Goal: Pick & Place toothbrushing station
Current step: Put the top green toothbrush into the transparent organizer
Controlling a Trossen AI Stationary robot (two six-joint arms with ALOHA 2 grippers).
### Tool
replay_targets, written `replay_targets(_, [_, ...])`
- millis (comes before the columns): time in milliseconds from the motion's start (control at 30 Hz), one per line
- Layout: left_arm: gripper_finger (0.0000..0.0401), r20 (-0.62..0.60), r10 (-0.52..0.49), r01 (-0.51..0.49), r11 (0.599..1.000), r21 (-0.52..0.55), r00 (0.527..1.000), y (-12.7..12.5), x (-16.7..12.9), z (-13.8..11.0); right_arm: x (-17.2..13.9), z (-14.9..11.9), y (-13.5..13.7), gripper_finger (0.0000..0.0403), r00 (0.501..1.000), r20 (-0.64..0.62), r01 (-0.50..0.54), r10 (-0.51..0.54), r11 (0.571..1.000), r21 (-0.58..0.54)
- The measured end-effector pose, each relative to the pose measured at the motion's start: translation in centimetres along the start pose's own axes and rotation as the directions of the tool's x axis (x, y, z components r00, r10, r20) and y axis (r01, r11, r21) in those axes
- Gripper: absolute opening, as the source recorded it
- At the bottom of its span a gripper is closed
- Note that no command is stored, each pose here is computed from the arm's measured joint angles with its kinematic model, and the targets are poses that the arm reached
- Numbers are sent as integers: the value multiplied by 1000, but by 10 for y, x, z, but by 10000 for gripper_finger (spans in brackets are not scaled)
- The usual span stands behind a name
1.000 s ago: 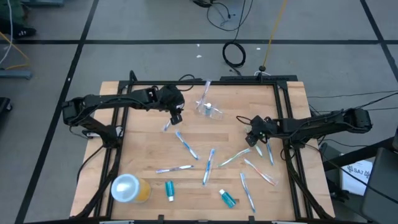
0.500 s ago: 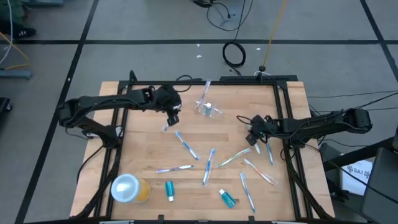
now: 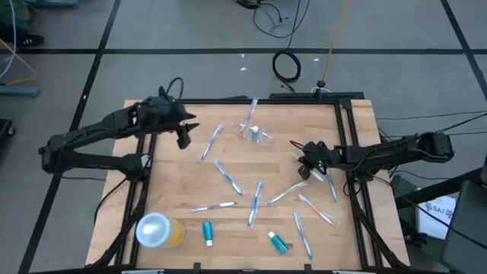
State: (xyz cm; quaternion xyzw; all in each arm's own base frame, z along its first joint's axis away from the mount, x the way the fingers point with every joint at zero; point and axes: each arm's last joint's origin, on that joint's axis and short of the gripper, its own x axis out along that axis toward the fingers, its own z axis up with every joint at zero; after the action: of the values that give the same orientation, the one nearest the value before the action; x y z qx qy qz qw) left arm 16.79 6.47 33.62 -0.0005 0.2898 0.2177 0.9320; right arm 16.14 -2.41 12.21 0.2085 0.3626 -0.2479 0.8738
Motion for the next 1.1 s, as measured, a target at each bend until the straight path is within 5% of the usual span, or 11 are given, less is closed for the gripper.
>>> replay_targets(200, [152,52,3,-1,1000,-30,999,-3,3,-36,-3,22,12,5,968,217,-87,125,980,-176])
replay_targets(333, [152,75,4,0,999,-53,997,-6,14,-58,-13,43,23,4,869,417,-112,265,928,-355])
replay_targets(433, [152,83,4,1,998,-59,997,-7,22,-67,-28,62,29,4,717,616,-43,326,903,-428])
replay_targets(600, [152,104,5,1,998,-58,995,-9,29,-72,-61,86,32,4,381,855,-42,353,930,-365])
replay_targets(700, [152,126,7,1,998,-60,992,-8,29,-70,-71,92,29,4,268,902,29,338,933,-358])
replay_targets(900, [152,159,9,1,998,-64,987,-8,28,-67,-64,104,32,4,271,909,136,318,922,-363])
replay_targets(1100, [152,235,17,0,997,-73,972,-7,27,-60,-33,130,44,4,343,891,158,298,917,-367])
